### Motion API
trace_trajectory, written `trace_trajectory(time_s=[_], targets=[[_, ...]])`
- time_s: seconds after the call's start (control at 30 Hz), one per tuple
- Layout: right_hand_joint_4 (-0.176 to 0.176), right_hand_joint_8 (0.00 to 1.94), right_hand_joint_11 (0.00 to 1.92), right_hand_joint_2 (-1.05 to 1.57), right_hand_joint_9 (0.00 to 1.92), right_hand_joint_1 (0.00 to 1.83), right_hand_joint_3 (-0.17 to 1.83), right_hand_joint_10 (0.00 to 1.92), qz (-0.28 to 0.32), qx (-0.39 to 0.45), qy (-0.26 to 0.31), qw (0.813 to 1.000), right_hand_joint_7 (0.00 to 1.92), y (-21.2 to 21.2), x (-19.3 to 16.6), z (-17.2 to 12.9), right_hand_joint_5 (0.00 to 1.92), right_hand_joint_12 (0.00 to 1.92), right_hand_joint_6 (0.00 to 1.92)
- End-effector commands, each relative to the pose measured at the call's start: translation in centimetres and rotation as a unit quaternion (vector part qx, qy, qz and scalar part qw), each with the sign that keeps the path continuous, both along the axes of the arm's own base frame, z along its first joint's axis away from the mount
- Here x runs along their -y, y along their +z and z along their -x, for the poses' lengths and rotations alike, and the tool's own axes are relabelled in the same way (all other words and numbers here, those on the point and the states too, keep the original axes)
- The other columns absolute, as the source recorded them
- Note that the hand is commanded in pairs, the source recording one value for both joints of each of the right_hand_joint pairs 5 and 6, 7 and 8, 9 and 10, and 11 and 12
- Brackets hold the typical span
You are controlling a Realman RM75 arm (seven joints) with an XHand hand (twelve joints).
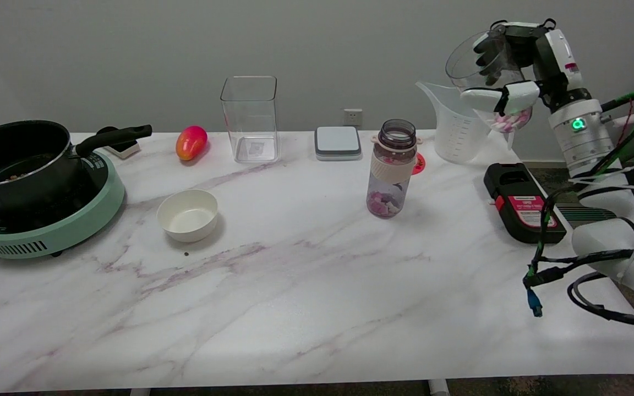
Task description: Pour the contents of the measuring cup into the bottle.
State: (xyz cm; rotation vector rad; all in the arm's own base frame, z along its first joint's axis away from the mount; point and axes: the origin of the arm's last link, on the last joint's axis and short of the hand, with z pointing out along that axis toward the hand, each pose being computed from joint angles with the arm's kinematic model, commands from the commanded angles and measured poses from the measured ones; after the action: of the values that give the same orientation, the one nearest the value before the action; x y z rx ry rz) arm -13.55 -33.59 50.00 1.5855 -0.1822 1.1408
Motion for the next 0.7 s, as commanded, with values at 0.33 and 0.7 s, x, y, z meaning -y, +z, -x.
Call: trace_trajectory(time_s=[0.33, 0.7], targets=[[0.000, 1.82, 1.37, 1.21, 1.76, 1.34, 0.53, 1.76, 0.045, -0.215, -0.049, 0.974, 1.82, -2.5, 3.7, -1.2, 1.67, 1.37, 1.67], [0.000, 1.82, 1.36, 1.21, 1.75, 1.34, 0.53, 1.75, 0.054, -0.277, -0.030, 0.959, 1.82, -4.1, 4.0, -1.7, 1.67, 1.36, 1.67]])
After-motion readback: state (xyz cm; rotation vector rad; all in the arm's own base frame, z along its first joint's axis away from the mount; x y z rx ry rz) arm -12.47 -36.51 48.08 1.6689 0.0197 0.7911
